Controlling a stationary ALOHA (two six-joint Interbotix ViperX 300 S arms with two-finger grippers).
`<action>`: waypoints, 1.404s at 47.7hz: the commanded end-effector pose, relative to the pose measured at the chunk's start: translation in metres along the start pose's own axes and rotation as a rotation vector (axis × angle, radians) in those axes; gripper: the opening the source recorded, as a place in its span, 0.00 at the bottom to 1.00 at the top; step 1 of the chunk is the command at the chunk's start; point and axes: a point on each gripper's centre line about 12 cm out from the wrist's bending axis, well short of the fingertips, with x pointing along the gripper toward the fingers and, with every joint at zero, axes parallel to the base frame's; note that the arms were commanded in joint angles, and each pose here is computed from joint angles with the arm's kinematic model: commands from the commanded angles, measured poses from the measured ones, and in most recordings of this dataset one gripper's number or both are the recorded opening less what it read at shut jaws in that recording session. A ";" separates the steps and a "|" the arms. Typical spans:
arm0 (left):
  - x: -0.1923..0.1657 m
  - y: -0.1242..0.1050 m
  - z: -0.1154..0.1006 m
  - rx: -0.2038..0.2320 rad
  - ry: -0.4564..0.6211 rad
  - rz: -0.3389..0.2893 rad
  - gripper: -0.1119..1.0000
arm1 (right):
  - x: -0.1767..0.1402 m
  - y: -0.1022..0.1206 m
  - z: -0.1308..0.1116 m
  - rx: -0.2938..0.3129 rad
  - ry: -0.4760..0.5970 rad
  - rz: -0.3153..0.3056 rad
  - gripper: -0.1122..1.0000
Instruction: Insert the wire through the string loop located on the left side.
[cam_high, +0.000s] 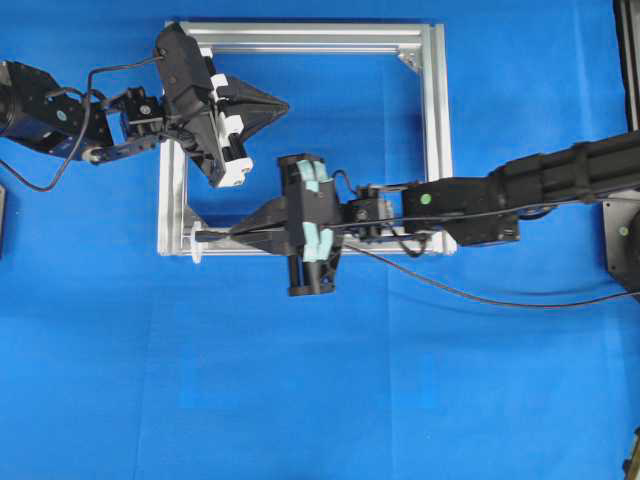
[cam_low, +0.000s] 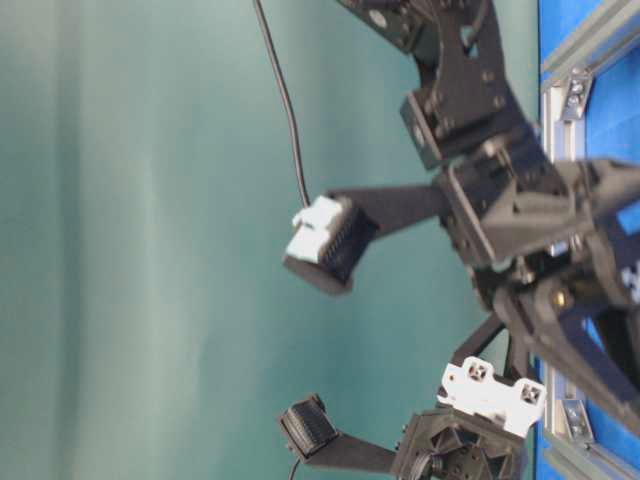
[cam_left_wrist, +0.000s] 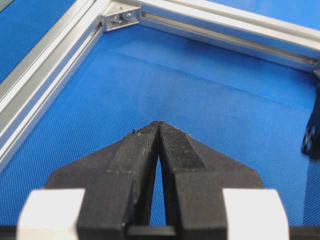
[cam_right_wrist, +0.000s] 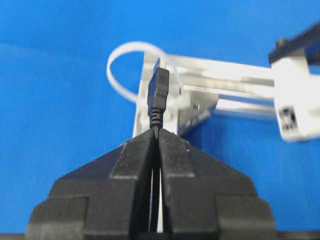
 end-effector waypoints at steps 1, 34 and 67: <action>-0.002 -0.002 0.017 -0.001 -0.050 -0.006 0.10 | 0.006 0.001 0.020 -0.002 -0.053 0.004 0.10; -0.001 -0.001 0.018 0.000 -0.053 -0.005 0.10 | 0.033 0.003 0.023 -0.005 -0.063 0.008 0.10; -0.054 0.019 0.010 -0.011 -0.038 0.047 0.10 | 0.033 0.003 0.023 -0.005 -0.063 0.008 0.10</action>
